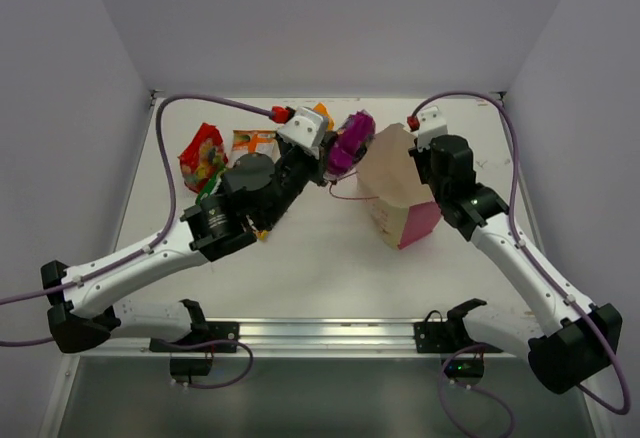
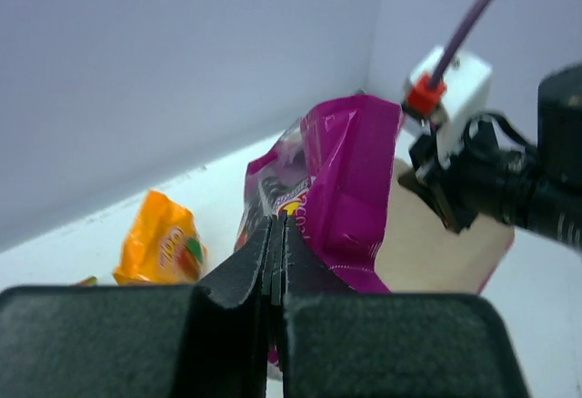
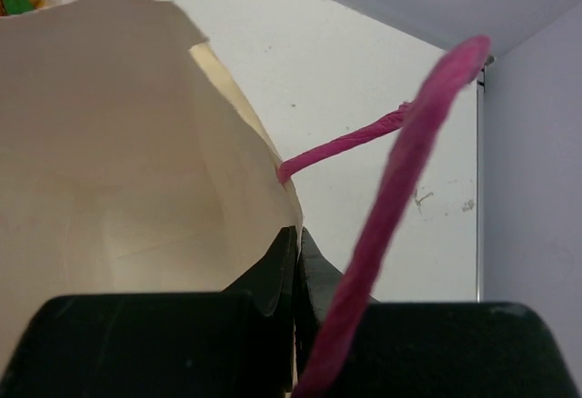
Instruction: Take the snacks out of the paper bag
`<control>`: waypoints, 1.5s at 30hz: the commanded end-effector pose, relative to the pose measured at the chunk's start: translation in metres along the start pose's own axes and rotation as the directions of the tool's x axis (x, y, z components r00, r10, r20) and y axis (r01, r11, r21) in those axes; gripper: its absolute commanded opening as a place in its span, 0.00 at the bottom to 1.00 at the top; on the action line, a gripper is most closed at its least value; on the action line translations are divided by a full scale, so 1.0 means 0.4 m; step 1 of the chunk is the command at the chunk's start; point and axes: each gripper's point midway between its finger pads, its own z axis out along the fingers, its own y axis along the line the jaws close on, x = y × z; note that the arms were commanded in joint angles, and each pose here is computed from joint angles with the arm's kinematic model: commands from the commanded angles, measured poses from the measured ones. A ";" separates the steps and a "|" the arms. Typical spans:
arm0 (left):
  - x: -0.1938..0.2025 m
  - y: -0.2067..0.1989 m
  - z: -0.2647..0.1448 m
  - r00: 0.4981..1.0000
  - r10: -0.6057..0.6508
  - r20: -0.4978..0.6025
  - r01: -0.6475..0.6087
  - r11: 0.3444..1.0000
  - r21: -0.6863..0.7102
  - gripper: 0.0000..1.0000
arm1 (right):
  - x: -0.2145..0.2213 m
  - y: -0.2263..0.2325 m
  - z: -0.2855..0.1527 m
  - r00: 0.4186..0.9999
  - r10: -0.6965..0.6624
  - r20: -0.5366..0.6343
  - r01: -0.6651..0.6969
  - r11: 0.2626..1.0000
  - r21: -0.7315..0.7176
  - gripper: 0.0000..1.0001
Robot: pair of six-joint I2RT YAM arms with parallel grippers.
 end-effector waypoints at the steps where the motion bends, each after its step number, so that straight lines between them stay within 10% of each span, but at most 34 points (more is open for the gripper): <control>1: -0.279 0.115 -0.069 0.954 -0.046 0.297 0.096 0.984 -0.153 0.00 | 0.016 -0.011 0.010 0.999 0.039 -0.030 -0.037 0.999 0.035 0.00; 21: 0.250 0.270 -0.053 0.965 -0.132 -0.228 0.050 0.941 -0.335 0.00 | -0.005 -0.105 -0.001 0.972 0.232 -0.042 -0.225 0.965 0.137 0.00; 35: 0.281 0.337 -0.074 0.930 -0.167 -0.328 0.044 0.935 -0.353 0.92 | -0.075 -0.285 0.141 0.816 0.576 -0.043 -0.569 0.815 0.111 0.00; 40: 0.284 0.366 -0.085 0.925 -0.176 -0.338 0.042 0.928 -0.370 1.00 | 0.001 -0.317 0.218 0.745 0.653 -0.133 -0.635 0.756 0.156 0.00; 45: 0.272 0.394 -0.081 0.926 -0.198 -0.321 0.064 0.921 -0.383 1.00 | 0.012 -0.313 0.211 0.749 0.645 -0.151 -0.627 0.764 0.152 0.45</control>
